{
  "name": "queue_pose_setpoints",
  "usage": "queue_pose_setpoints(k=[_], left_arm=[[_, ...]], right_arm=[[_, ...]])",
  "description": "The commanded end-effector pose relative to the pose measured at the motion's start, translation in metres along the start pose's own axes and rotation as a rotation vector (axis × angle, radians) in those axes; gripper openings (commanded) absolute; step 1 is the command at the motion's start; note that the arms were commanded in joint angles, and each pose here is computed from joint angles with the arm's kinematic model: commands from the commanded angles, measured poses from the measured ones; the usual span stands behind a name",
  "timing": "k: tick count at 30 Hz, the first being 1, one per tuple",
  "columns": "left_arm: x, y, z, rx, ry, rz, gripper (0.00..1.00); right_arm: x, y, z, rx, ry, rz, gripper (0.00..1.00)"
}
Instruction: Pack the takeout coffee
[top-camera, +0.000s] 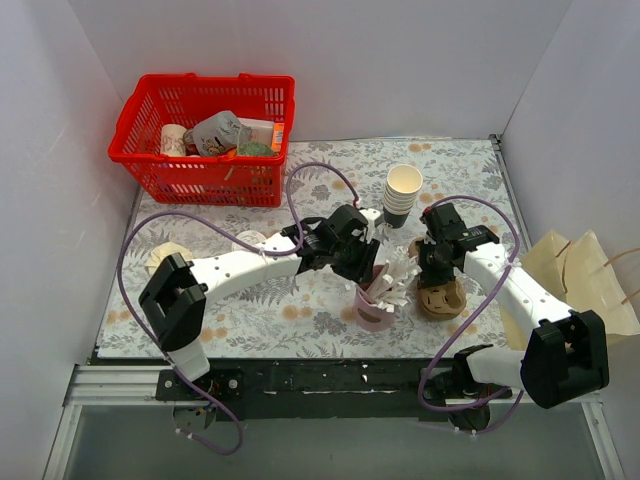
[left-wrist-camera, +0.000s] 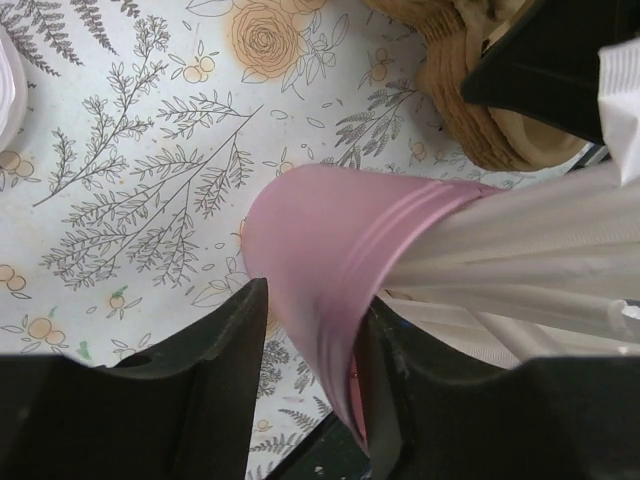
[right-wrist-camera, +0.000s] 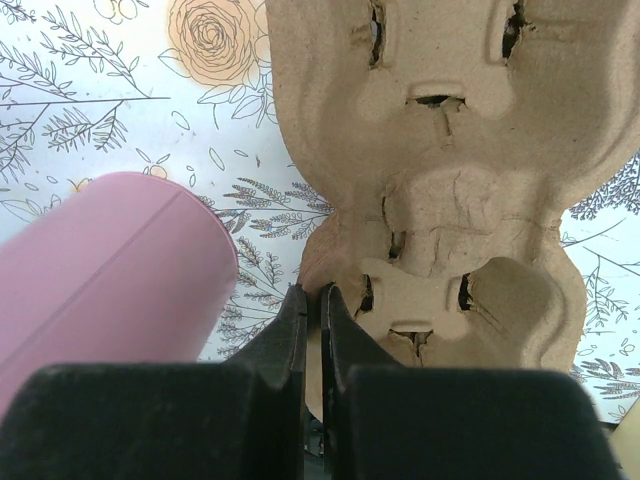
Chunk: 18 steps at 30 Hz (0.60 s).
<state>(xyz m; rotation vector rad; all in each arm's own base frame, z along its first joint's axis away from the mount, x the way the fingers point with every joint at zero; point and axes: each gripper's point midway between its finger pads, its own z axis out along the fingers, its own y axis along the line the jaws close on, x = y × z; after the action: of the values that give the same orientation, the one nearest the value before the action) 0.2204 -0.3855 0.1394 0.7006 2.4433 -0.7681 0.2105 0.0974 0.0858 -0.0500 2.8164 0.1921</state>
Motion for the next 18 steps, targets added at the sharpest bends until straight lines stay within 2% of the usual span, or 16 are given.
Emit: queue_pose_setpoints(k=[1, 3, 5, 6, 9, 13, 17, 18], left_arm=[[-0.012, 0.008, -0.01, -0.119, -0.042, 0.048, 0.3], [-0.016, 0.003, -0.016, -0.117, -0.057, 0.047, 0.16], [-0.026, -0.006, -0.029, -0.092, -0.096, 0.047, 0.08], [-0.03, -0.009, -0.034, -0.085, -0.111, 0.043, 0.0], [-0.047, -0.009, -0.059, -0.122, -0.18, 0.01, 0.0], [-0.064, 0.011, -0.084, -0.279, -0.236, -0.04, 0.0], [-0.084, 0.06, -0.102, -0.577, -0.293, -0.126, 0.0], [-0.081, 0.081, -0.096, -0.644, -0.249, -0.156, 0.0]], right_arm=[[-0.011, 0.006, -0.004, -0.039, -0.049, -0.016, 0.01], [-0.011, 0.006, -0.004, -0.036, -0.051, -0.019, 0.01], [-0.012, 0.005, -0.005, -0.035, -0.061, -0.018, 0.01], [-0.013, 0.005, -0.006, -0.035, -0.063, -0.018, 0.01], [-0.013, 0.004, -0.007, -0.029, -0.071, -0.015, 0.01], [-0.014, 0.001, -0.008, -0.022, -0.085, -0.015, 0.01], [-0.014, -0.002, -0.008, -0.014, -0.085, -0.014, 0.01], [-0.015, -0.001, -0.008, -0.016, -0.089, -0.014, 0.01]])
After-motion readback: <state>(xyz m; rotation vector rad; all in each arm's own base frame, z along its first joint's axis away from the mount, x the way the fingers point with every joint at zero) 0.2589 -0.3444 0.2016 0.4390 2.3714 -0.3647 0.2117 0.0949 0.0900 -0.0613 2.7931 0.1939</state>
